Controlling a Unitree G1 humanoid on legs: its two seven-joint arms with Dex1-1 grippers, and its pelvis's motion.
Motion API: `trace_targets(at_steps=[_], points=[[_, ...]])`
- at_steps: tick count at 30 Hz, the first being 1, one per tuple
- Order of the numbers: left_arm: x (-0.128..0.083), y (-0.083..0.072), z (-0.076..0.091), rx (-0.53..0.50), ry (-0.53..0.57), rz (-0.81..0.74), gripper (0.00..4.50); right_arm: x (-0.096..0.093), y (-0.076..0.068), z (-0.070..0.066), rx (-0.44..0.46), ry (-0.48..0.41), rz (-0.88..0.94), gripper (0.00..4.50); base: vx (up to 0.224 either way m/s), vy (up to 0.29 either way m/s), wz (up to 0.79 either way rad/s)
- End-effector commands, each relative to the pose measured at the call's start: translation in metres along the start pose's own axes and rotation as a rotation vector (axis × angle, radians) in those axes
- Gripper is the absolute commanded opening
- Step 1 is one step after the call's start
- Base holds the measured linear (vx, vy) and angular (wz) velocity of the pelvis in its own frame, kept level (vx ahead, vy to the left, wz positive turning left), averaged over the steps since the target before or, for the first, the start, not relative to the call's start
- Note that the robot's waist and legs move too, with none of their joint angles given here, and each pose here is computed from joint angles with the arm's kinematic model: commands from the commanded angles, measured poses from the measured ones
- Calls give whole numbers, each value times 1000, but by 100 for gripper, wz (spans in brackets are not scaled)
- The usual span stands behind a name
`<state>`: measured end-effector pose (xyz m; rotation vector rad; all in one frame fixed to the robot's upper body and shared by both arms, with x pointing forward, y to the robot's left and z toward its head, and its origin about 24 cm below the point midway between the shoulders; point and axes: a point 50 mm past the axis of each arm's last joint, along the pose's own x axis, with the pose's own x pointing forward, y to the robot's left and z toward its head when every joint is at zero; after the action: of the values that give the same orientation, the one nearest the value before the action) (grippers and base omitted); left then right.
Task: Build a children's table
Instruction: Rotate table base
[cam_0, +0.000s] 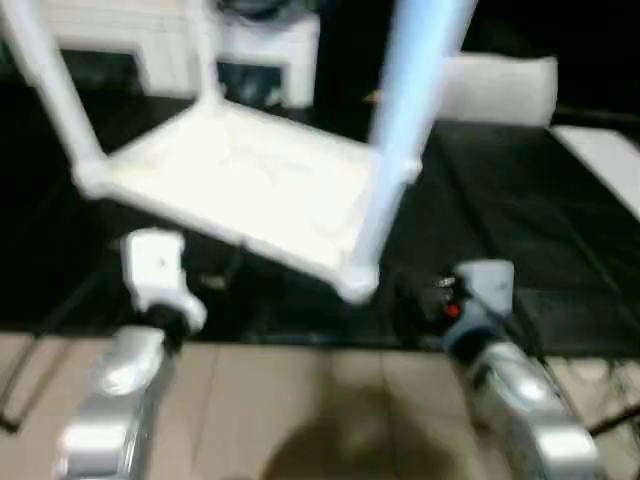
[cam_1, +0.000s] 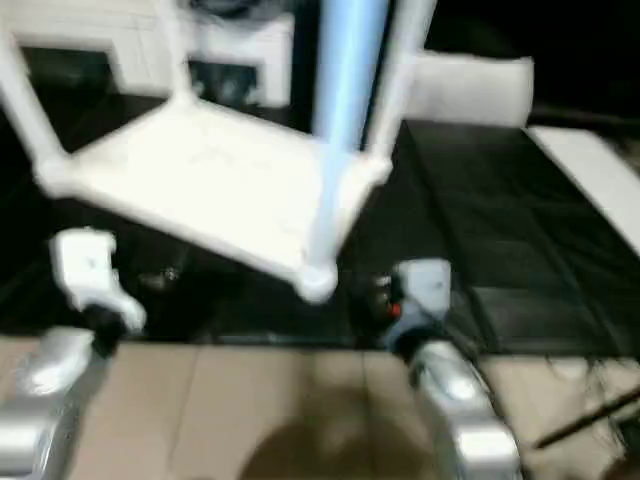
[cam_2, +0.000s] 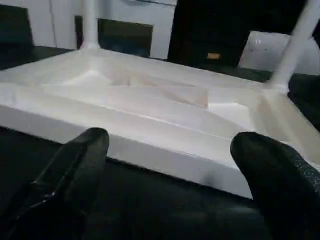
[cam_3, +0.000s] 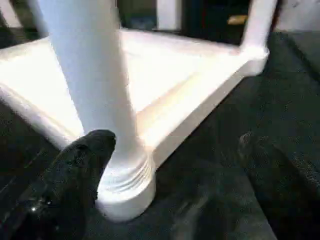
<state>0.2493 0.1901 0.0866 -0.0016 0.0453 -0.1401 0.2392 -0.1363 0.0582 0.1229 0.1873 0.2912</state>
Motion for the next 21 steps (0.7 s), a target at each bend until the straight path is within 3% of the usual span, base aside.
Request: trace_targets(at_steps=[1, 12, 15, 21], points=[[3, -11, 2, -13, -11, -44, 446, -3, -10, 1, -14, 3, -36, 450, 169, 17, 10], [6, -25, 2, -12, -21, -174, 446, -5, -18, 3, -33, -9, -61, 450, 193, -5, -3], [5, -34, 0, 6, -8, -297, 446, -6, -23, 3, -55, -5, -78, 450, 224, 110, 7], [12, -30, -7, 140, 78, -455, 446, -8, -35, 5, -114, 12, -80, 450, 33, 41, 4]])
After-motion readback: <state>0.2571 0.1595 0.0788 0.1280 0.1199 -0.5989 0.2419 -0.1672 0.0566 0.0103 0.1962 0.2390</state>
